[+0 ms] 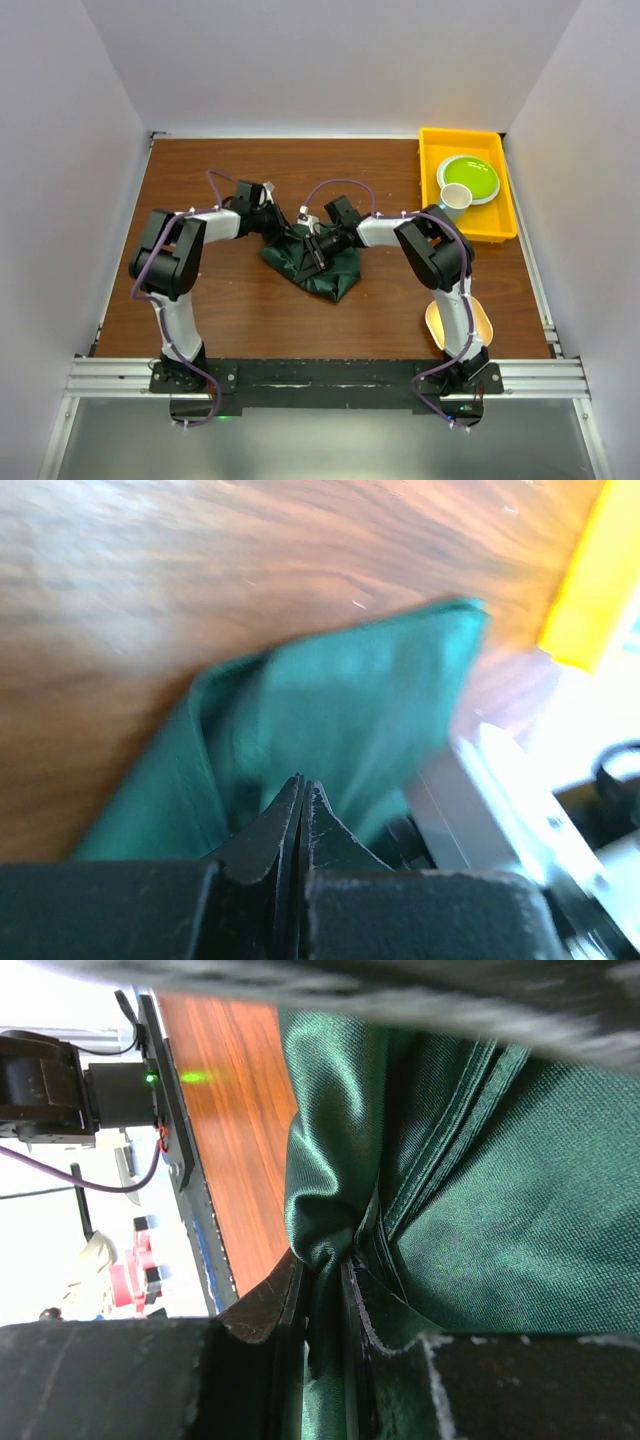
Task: Fold the napkin, place the utensils inside, and roll it up
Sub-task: Roll the napkin with the utensil
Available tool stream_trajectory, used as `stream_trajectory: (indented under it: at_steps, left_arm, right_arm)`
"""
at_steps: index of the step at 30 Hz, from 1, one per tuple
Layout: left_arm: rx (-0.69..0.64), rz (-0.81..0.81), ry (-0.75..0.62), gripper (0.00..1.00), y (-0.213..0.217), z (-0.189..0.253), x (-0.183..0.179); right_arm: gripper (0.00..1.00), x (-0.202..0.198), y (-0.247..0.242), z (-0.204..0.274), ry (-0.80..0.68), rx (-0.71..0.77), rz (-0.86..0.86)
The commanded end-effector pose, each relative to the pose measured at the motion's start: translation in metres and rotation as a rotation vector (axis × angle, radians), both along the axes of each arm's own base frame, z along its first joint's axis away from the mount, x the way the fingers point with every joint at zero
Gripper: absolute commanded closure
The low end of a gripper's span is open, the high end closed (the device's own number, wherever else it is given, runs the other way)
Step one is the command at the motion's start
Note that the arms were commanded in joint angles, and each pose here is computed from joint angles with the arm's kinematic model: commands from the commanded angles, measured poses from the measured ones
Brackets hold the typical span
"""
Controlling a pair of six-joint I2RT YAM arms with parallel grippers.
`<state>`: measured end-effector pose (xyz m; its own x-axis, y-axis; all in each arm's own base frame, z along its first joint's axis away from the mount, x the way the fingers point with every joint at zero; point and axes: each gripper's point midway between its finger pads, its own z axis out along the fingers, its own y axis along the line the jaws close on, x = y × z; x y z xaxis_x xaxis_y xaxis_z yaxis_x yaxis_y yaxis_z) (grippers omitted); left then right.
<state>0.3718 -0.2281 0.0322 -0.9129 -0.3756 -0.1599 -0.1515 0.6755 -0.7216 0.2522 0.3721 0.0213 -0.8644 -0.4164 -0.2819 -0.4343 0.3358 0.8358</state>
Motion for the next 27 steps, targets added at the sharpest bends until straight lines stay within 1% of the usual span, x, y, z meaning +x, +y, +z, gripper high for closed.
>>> stream_trajectory:
  at_steps: [1,2,5,7,11,13,17,22,25,27]
  left_arm:
    - [0.119,0.027,0.108,1.0,0.012,-0.03,-0.008]
    - [0.163,0.046,0.128,1.0,0.019,-0.04,-0.009]
    - [0.229,0.073,0.191,1.0,0.033,-0.055,-0.019]
    - [0.245,0.082,0.218,1.0,0.038,-0.06,-0.025]
    - [0.278,0.092,0.227,1.0,0.045,-0.063,-0.026]
    - [0.277,0.093,0.218,1.0,0.046,-0.062,-0.024]
    - [0.277,0.077,0.21,1.0,0.045,-0.058,-0.02]
    - [0.273,0.052,0.164,1.0,0.041,-0.043,-0.007]
    - [0.281,0.037,0.114,1.0,0.041,-0.027,0.002]
    - [0.283,0.024,0.061,0.91,0.041,-0.014,0.01]
  right_arm:
    - [1.0,0.008,-0.01,-0.01,-0.058,-0.119,-0.045]
    - [1.0,0.009,-0.011,-0.009,-0.061,-0.13,-0.047]
    - [1.0,0.014,-0.011,0.002,-0.113,-0.161,-0.058]
    - [1.0,0.015,-0.012,0.011,-0.145,-0.176,-0.073]
    - [1.0,0.017,-0.019,0.02,-0.187,-0.192,-0.127]
    - [1.0,0.009,-0.023,0.017,-0.16,-0.192,-0.147]
    - [1.0,-0.003,-0.023,-0.005,-0.087,-0.17,-0.142]
    - [1.0,0.002,-0.022,-0.019,-0.054,-0.154,-0.148]
    - [1.0,0.009,-0.031,-0.029,-0.017,-0.16,-0.174]
    - [1.0,0.013,-0.036,-0.036,-0.001,-0.168,-0.178]
